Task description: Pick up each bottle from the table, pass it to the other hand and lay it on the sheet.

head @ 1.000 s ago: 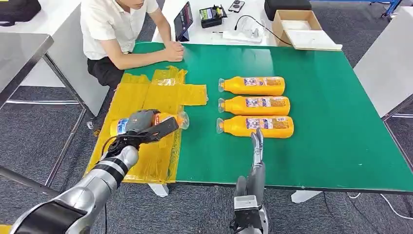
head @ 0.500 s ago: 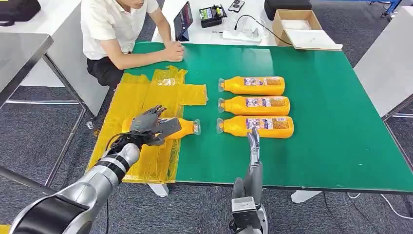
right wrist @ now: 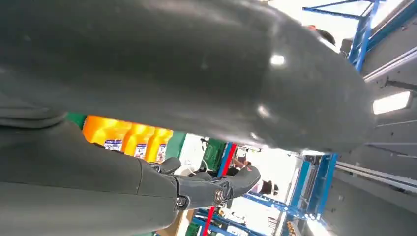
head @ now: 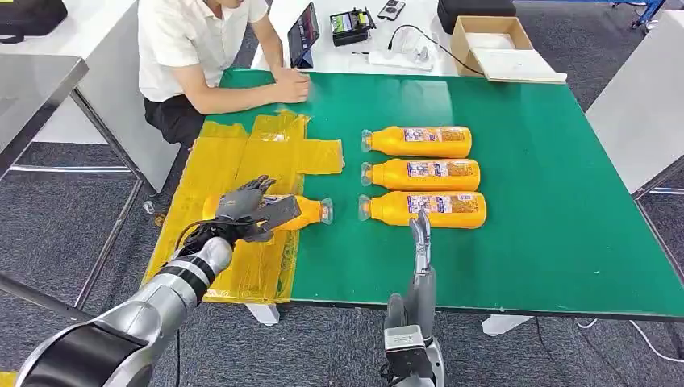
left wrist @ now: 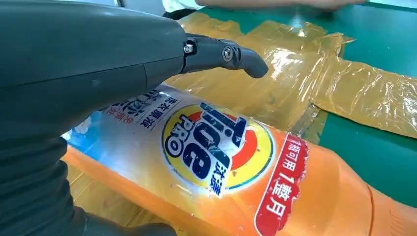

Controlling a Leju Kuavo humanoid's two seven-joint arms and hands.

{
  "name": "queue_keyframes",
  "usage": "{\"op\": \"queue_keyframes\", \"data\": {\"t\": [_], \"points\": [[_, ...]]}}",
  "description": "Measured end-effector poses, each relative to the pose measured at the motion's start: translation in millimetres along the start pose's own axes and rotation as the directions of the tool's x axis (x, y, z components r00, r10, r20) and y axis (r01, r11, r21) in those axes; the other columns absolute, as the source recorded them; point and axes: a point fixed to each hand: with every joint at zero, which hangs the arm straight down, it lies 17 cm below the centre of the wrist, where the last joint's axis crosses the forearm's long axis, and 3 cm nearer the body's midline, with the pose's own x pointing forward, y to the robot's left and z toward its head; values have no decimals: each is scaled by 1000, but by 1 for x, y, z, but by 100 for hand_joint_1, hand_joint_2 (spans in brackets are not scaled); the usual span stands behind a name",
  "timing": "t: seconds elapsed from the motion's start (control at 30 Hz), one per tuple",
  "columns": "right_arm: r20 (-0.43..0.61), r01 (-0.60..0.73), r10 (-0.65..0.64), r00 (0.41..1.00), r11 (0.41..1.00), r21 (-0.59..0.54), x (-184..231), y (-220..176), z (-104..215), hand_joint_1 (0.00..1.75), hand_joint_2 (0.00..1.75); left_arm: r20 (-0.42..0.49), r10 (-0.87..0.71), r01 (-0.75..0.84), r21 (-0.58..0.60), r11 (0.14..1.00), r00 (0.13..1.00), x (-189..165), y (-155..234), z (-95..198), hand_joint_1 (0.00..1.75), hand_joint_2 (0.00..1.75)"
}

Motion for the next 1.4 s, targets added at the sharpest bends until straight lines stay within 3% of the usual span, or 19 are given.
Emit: {"op": "queue_keyframes", "data": {"t": [0.2, 0.53, 0.57, 0.63, 0.67, 0.7, 0.73, 0.77, 0.8, 0.87, 0.9, 0.93, 1.0, 1.13, 1.2, 1.3, 1.4], "points": [[1, -1, 1, 1000, 1000, 0, 0, 0, 0, 0, 0, -1, 6, -6, -8, 1000, 1000, 0, -2, 0, 0, 175], [-17, 3, -3, 1000, 1000, -6, -7, -6, 2, 0, 0, 123, 160, -133, -202, 970, 979, 25, -37, 13, 0, 175], [-17, 1, -1, 1000, 1000, -5, -7, -6, 2, 0, 175, 136, 177, -145, -214, 966, 975, 27, -38, 14, 0, 175], [7, -27, 27, 1000, 999, 16, -5, -3, 3, 0, 175, 200, 293, -232, -281, 931, 935, 47, -52, 24, 0, 175], [40, -74, 72, 997, 997, 31, -1, -4, 2, 0, 175, 293, 478, -366, -365, 856, 828, 83, -59, 44, 0, 175], [55, -98, 97, 994, 995, 28, 1, -8, 2, 0, 175, 365, 631, -474, -434, 766, 685, 113, -56, 69, 0, 175], [56, -111, 110, 992, 994, 15, 0, -14, 0, 0, 175, 430, 766, -583, -496, 643, 479, 144, -37, 98, 0, 175], [56, -124, 124, 991, 992, 5, -3, -20, -2, 0, 175, 455, 853, -662, -561, 497, 255, 167, -9, 122, 0, 175], [53, -131, 131, 990, 991, -1, -5, -24, -3, 0, 175, 464, 882, -718, -586, 376, 83, 178, 21, 133, 0, 175], [56, -137, 137, 989, 991, -8, -5, -28, -4, 0, 175, 504, 856, -767, -593, 247, -114, 173, 65, 153, 0, 175], [55, -138, 139, 989, 990, -10, -5, -29, -3, 0, 175, 533, 830, -769, -596, 231, -163, 170, 78, 166, 0, 175], [52, -141, 142, 989, 990, -11, -6, -31, -3, 0, 175, 563, 811, -764, -590, 262, -157, 172, 81, 175, 0, 175], [55, -150, 150, 987, 989, -12, -7, -33, -4, 0, 175, 621, 781, -741, -554, 379, -65, 183, 75, 184, 0, 175], [85, -190, 189, 978, 982, 11, -4, -30, -3, 0, 175, 691, 722, -766, -484, 424, -37, 185, 83, 194, 0, 175], [175, -349, 330, 928, 933, 91, -4, -16, 4, 0, 175, 726, 685, -819, -432, 378, -67, 178, 101, 198, 0, 175], [283, -612, 551, 785, 763, 209, -42, -13, 25, 0, 175, 745, 645, -890, -396, 226, -168, 171, 126, 211, 0, 175], [202, -657, 625, 754, 725, 207, -80, -52, 25, 0, 175, 806, 575, -933, -301, 196, -139, 162, 141, 223, 0, 175]]}}
